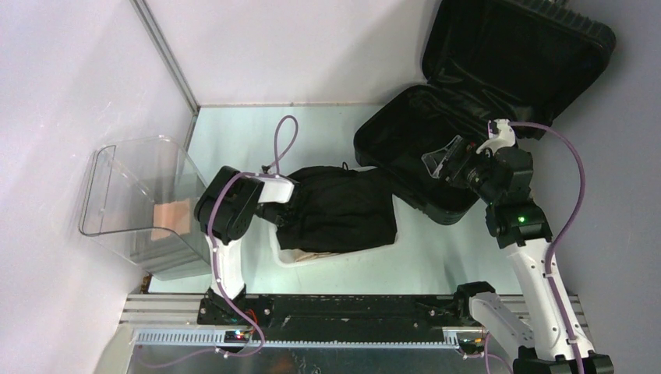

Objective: Open, take out, and arrange the luggage
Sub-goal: Open the drawer of the storage box.

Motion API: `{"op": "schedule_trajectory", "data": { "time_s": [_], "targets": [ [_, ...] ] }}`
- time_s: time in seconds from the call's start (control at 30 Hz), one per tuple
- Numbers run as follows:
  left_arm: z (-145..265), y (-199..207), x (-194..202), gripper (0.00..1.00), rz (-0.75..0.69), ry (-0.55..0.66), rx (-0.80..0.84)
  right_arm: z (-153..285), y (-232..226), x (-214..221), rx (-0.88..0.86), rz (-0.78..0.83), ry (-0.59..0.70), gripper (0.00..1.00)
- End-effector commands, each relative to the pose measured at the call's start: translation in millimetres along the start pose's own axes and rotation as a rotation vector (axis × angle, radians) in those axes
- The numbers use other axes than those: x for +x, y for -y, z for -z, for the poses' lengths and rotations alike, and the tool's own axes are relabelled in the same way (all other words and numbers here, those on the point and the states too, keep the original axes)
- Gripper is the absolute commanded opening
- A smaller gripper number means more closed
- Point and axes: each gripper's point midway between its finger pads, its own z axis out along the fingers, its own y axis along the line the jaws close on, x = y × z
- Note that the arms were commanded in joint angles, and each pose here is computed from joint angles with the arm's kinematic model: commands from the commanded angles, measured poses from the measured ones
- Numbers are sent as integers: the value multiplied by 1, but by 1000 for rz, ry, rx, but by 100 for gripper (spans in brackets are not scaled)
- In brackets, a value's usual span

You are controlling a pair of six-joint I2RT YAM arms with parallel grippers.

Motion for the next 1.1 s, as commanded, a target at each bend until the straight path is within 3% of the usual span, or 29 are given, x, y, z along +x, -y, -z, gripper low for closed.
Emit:
{"op": "schedule_trajectory", "data": {
  "time_s": [0.0, 0.17, 0.27, 0.33, 0.5, 0.7, 0.8, 0.87, 0.97, 1.07],
  "targets": [
    [-4, -8, 5, 40, -4, 40, -22, 9, -10, -13, -17, 19, 36, 90],
    [1, -11, 8, 52, -14, 36, -15, 13, -4, -11, 9, 51, 35, 90],
    [-6, -23, 6, 77, 14, 10, -23, 19, -1, -14, 25, 64, 52, 90],
    [-9, -36, -3, 84, 34, 3, -29, 21, -4, -14, 18, 59, 55, 90],
    [-10, -80, -30, 87, 236, -12, -31, 22, -9, -16, 0, 38, 55, 90],
    [2, -109, -62, 90, 350, -18, 34, 26, -13, -23, -11, 55, 80, 90],
    [22, -76, -81, 90, 478, -1, 378, 28, -12, -24, -1, 60, 88, 90],
    [31, -75, -87, 91, 579, 45, 488, 29, -12, -24, 0, 59, 92, 91],
    [26, -82, -80, 92, 552, 42, 446, 30, -13, -25, -3, 53, 90, 91],
    [11, -78, -56, 94, 412, -53, 300, 30, -13, -24, 0, 29, 85, 90]
  ]
}}
